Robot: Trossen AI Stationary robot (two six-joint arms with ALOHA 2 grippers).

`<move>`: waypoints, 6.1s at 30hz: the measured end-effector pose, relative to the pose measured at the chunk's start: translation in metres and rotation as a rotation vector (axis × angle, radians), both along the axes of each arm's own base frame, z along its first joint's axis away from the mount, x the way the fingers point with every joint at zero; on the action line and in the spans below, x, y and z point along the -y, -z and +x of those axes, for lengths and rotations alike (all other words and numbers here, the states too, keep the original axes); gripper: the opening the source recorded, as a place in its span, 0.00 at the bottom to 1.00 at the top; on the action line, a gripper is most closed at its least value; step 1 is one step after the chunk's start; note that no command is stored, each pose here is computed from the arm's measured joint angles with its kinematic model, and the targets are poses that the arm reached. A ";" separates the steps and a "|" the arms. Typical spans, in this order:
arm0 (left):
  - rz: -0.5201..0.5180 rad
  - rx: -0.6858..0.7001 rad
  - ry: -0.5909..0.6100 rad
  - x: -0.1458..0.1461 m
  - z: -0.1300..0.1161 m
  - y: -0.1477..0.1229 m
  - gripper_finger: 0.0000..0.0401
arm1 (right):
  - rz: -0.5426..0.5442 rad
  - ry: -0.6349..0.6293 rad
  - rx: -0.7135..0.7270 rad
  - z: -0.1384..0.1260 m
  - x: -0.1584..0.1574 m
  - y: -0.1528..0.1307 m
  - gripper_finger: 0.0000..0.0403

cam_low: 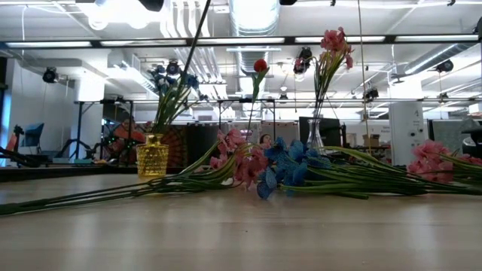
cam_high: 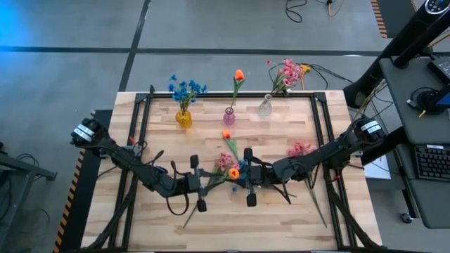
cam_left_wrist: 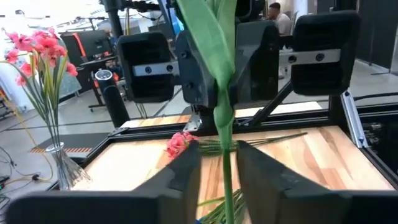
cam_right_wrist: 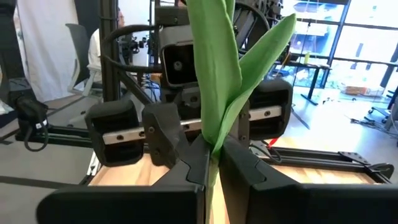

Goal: Sort flowers into vase by color
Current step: Put the left orange flower into the violet vase, then put the blue flowers into the yellow vase

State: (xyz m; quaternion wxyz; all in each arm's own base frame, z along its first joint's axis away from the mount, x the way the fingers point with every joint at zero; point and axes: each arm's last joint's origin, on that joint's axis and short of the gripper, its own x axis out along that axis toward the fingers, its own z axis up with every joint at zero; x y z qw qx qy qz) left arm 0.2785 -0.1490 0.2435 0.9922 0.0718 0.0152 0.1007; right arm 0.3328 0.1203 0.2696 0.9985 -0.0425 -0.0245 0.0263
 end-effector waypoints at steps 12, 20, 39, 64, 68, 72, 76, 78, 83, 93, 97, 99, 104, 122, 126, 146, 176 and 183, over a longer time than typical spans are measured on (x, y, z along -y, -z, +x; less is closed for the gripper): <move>0.031 -0.102 -0.017 -0.006 -0.009 -0.001 0.51 | -0.010 0.255 -0.032 -0.016 0.048 -0.031 0.04; -0.010 -0.250 -0.105 -0.028 -0.041 -0.016 0.48 | -0.001 0.460 -0.012 -0.033 0.113 -0.058 0.04; -0.057 -0.402 -0.217 -0.046 -0.069 -0.010 0.43 | 0.030 0.625 -0.207 0.004 0.206 -0.087 0.04; -0.098 -0.427 -0.257 -0.053 -0.080 -0.011 0.43 | 0.111 0.707 -0.201 0.004 0.241 -0.084 0.04; -0.096 -0.429 -0.258 -0.053 -0.081 -0.011 0.43 | 0.121 0.709 -0.197 0.003 0.241 -0.085 0.04; -0.094 -0.431 -0.258 -0.053 -0.081 -0.011 0.43 | 0.126 0.709 -0.184 0.003 0.240 -0.091 0.04; -0.089 -0.438 -0.259 -0.054 -0.081 -0.011 0.43 | 0.139 0.708 -0.179 0.002 0.240 -0.099 0.04; -0.088 -0.439 -0.260 -0.054 -0.081 -0.010 0.43 | 0.143 0.705 -0.176 0.002 0.239 -0.101 0.04; -0.087 -0.440 -0.260 -0.054 -0.081 -0.010 0.43 | 0.152 0.688 -0.187 0.004 0.239 -0.098 0.04; -0.086 -0.442 -0.261 -0.054 -0.081 -0.010 0.43 | 0.151 0.690 -0.227 0.018 0.244 -0.081 0.04; -0.084 -0.443 -0.262 -0.054 -0.081 -0.010 0.43 | 0.151 0.691 -0.241 0.022 0.245 -0.075 0.04; -0.083 -0.445 -0.262 -0.054 -0.081 -0.010 0.43 | 0.151 0.692 -0.244 0.023 0.245 -0.073 0.04; -0.082 -0.446 -0.262 -0.054 -0.081 -0.010 0.43 | 0.151 0.695 -0.264 0.027 0.247 -0.066 0.04; -0.081 -0.448 -0.263 -0.054 -0.082 -0.010 0.43 | 0.182 0.700 -0.271 0.031 0.248 -0.060 0.14; -0.081 -0.448 -0.263 -0.054 -0.082 -0.010 0.43 | 0.185 0.700 -0.269 0.031 0.248 -0.060 0.18; -0.080 -0.448 -0.262 -0.054 -0.082 -0.010 0.43 | 0.204 0.704 -0.299 0.021 0.245 -0.066 0.27; -0.121 -0.424 -0.267 -0.053 -0.081 -0.011 0.43 | 0.326 0.570 -0.775 -0.030 0.146 -0.065 0.30; -0.213 -0.406 -0.298 -0.055 -0.084 -0.015 0.43 | 0.377 0.616 -0.902 -0.041 0.139 -0.056 0.38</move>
